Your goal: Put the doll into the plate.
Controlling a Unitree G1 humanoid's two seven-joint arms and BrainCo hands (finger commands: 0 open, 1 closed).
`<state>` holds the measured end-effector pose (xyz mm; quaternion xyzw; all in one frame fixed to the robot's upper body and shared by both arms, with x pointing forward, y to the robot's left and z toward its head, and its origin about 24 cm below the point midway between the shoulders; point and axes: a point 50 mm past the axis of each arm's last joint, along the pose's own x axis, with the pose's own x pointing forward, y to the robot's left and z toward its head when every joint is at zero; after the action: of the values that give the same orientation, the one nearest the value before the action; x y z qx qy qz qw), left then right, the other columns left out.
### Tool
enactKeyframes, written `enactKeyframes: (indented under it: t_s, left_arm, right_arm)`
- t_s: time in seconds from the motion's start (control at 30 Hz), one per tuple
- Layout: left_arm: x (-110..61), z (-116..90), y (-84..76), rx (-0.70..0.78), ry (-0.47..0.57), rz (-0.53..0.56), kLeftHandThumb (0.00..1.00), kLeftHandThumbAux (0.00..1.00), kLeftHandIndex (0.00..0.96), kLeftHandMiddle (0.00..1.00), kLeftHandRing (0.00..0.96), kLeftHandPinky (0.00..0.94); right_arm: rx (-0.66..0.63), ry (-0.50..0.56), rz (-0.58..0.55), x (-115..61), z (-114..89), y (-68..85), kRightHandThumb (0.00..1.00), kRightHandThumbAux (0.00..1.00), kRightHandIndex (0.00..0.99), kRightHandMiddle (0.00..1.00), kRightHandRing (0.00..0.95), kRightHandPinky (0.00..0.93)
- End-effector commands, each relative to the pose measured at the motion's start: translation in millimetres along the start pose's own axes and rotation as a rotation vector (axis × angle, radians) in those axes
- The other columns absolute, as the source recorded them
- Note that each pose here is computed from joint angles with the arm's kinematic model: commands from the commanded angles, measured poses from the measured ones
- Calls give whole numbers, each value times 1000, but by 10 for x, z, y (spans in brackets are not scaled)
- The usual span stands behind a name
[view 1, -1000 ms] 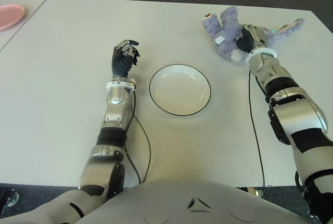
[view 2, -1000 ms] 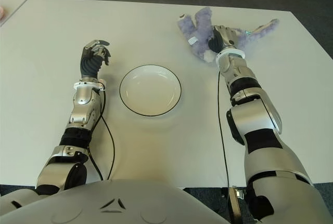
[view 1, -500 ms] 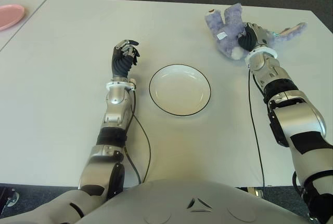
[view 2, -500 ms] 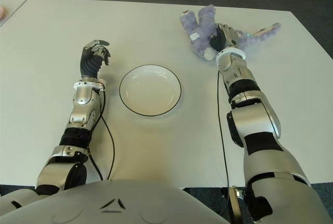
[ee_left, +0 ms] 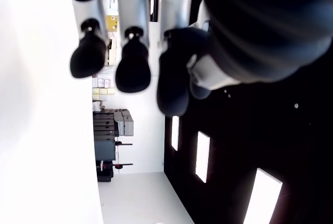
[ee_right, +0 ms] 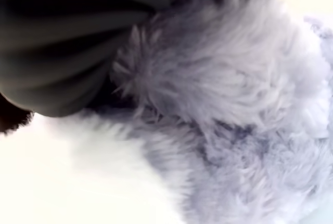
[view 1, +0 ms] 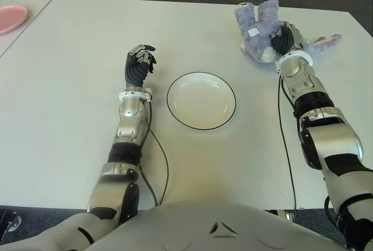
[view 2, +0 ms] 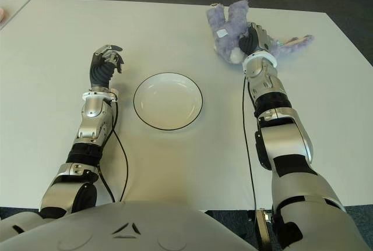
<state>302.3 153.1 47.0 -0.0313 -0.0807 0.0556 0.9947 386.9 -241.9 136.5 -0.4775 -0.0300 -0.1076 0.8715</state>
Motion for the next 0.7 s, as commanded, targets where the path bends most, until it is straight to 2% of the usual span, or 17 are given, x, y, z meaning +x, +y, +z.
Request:
enactKeyframes:
  t_s: [0.03,0.2,0.33,0.47,0.7]
  left_arm:
    - [-404,-525,113,-11,233,39,714,701,443,731,757,740]
    - [-393,-533,112,-8,238,27,715,701,443,733,758,741]
    - [-384,-527,96,-7,234,22,715,701,443,734,759,748]
    - [-379,-525,96,-5,231,18,715,701,444,741,763,743]
    - [-368,-532,103,-1,235,13,715,701,444,737,759,729]
  right_arm:
    - [59,23,-7,-67,-82,-16,952,660,378,501,520,834]
    - [112,-33,-85,-101,-24,-99,953,660,377,499,521,823]
    - [150,-59,-96,-117,1,-129,953,659,378,499,521,801]
    - [175,-101,-111,-122,45,-174,953,659,378,501,522,845]
    - [193,-155,-149,-150,158,-225,953,659,378,501,526,860]
